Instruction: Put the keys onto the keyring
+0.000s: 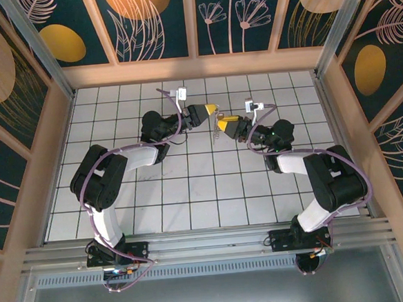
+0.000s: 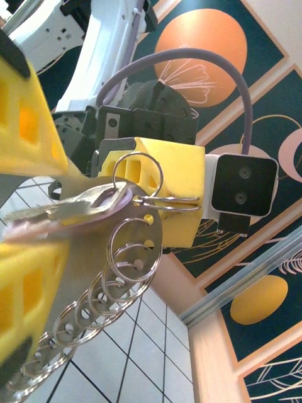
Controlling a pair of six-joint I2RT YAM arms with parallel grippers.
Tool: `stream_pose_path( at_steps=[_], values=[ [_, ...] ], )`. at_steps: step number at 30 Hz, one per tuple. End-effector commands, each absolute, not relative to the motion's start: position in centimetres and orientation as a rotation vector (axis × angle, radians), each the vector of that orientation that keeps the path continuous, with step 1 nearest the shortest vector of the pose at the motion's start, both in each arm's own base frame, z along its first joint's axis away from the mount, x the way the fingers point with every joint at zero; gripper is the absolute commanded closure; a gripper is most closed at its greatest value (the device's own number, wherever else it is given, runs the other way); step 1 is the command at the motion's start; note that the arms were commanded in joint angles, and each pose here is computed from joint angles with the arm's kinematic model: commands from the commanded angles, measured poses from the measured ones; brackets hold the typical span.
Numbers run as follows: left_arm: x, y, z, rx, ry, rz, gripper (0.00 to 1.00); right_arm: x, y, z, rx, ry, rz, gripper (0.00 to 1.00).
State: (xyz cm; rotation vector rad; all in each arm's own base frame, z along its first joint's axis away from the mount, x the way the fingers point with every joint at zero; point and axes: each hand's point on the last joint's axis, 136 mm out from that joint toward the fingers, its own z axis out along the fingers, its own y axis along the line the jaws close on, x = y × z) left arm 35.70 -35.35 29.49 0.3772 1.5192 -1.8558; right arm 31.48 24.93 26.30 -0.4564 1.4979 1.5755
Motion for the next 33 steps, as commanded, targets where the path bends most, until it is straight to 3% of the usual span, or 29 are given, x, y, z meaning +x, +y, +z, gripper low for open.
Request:
stream_pose_path(
  at_steps=[1,9,33],
  values=[
    [35.2,-35.5,31.2,0.43,1.44,-1.87,1.0,30.6,25.2,27.9,-0.535,1.418,1.575,0.81],
    [35.1,-35.4,31.6,0.428,1.43,-1.868,1.0,30.2,25.4,27.4,-0.545,1.438,1.587,1.0],
    [35.1,-35.2,32.1,0.423,1.416,-1.864,1.0,29.9,26.4,24.5,-0.587,1.551,1.573,1.0]
  ],
)
